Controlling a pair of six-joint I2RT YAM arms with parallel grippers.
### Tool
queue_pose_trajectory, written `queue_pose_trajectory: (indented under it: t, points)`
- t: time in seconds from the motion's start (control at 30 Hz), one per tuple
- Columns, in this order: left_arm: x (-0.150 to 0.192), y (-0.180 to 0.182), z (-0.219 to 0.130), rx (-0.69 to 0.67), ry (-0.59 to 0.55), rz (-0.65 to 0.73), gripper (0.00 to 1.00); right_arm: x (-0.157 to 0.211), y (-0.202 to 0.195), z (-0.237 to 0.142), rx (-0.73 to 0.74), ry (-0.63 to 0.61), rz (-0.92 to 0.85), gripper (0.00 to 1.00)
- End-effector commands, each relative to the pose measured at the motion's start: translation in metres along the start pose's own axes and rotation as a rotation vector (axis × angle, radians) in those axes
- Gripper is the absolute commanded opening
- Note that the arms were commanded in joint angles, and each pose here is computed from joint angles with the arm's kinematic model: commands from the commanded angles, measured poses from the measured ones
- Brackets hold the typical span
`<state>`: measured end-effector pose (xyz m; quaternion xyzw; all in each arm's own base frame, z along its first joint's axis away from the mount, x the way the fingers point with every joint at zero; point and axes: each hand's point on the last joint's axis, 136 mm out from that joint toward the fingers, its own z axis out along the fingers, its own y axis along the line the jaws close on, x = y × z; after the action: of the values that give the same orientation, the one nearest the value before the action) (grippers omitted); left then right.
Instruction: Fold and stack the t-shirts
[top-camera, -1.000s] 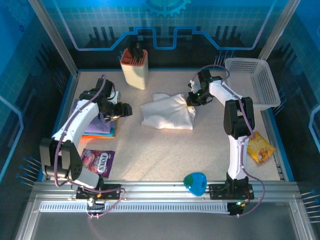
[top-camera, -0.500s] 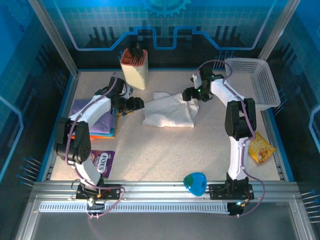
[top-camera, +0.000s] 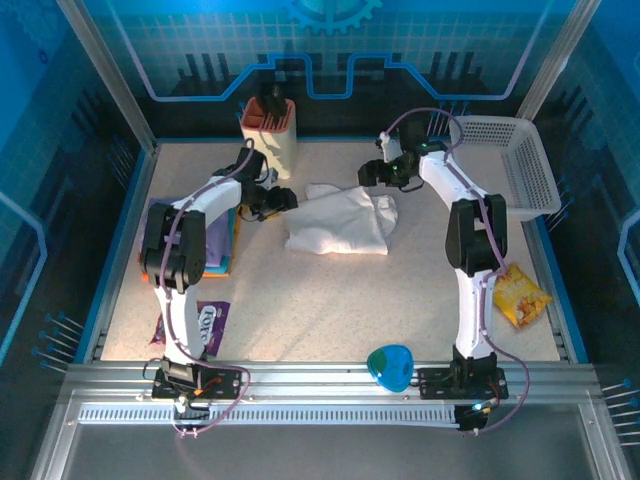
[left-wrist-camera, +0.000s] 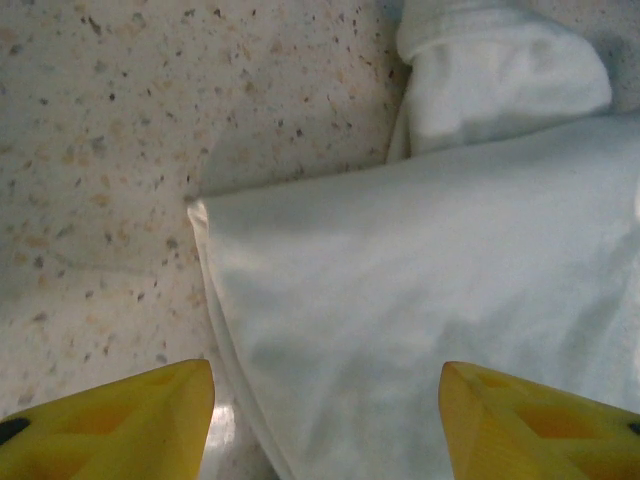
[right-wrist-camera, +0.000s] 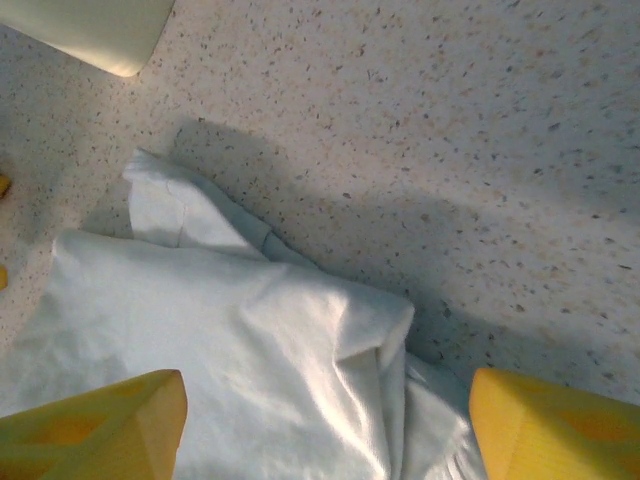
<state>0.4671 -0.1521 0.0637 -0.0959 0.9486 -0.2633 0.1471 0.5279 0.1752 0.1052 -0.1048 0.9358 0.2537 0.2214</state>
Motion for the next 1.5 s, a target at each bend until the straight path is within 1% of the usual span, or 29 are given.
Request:
queue_pose_trajectory:
  t: [0.0,0.03,0.07,0.1,0.33,0.43,0.57,0.67,0.73,0.8,0.87,0.93,1.0,1.07,1.1,1.17,1.23,1.37,1.4,1.47]
  points:
    - [-0.006,0.003,0.011,-0.002,0.004,0.028,0.62,-0.004,0.006,0.017,-0.088,0.014,0.013,0.71]
    - [-0.005,0.005,0.014,-0.010,0.009,0.028,0.62,-0.007,0.009,0.015,-0.094,0.007,0.008,0.70]
    - [-0.005,0.008,0.017,-0.016,0.010,0.029,0.62,0.000,0.003,0.028,-0.092,0.031,0.015,0.68]
    - [-0.005,0.010,0.019,-0.023,0.013,0.031,0.62,0.001,0.003,0.032,-0.093,0.038,0.011,0.67]
    - [-0.010,0.020,0.028,-0.062,0.006,0.053,0.62,0.015,0.003,0.051,-0.095,0.083,0.002,0.65]
    - [-0.011,0.020,0.036,-0.050,0.014,0.051,0.62,0.020,0.005,0.057,-0.106,0.094,0.002,0.60]
    - [-0.014,0.017,0.041,-0.028,0.004,0.048,0.56,0.021,0.012,0.060,-0.121,0.092,0.000,0.55]
    - [-0.015,0.016,0.043,-0.021,0.002,0.040,0.54,0.019,0.018,0.060,-0.118,0.086,-0.019,0.53]
    - [-0.015,0.015,0.044,-0.017,0.004,0.039,0.51,0.018,0.019,0.060,-0.114,0.082,-0.027,0.47]
    - [-0.015,0.015,0.046,-0.014,0.006,0.038,0.47,0.017,0.020,0.060,-0.115,0.080,-0.027,0.35]
    - [-0.015,0.013,0.046,-0.007,0.003,0.034,0.45,0.015,0.024,0.058,-0.117,0.073,-0.034,0.34]
    - [-0.014,0.009,0.048,0.005,0.006,0.032,0.38,0.014,0.025,0.055,-0.112,0.064,-0.039,0.34]
    - [-0.012,0.005,0.049,0.010,0.013,0.035,0.36,0.012,0.026,0.051,-0.108,0.051,-0.048,0.33]
    - [-0.009,0.003,0.050,0.011,0.019,0.038,0.32,0.010,0.028,0.047,-0.105,0.044,-0.055,0.29]
    - [-0.008,0.002,0.050,0.011,0.020,0.036,0.31,0.010,0.028,0.046,-0.104,0.042,-0.060,0.29]
    - [-0.004,0.001,0.051,0.014,0.023,0.033,0.30,0.010,0.029,0.043,-0.101,0.041,-0.068,0.33]
    - [-0.002,0.002,0.050,0.011,0.021,0.025,0.26,0.010,0.030,0.042,-0.097,0.043,-0.074,0.32]
    - [-0.001,0.003,0.049,0.007,0.014,0.019,0.17,0.017,0.025,0.045,-0.085,0.052,-0.071,0.29]
    - [-0.001,0.003,0.048,0.004,0.012,0.017,0.14,0.010,0.030,0.034,-0.081,0.024,-0.085,0.28]
    - [-0.004,0.001,0.044,0.006,-0.002,0.020,0.06,0.007,0.028,0.028,-0.055,0.004,-0.078,0.24]
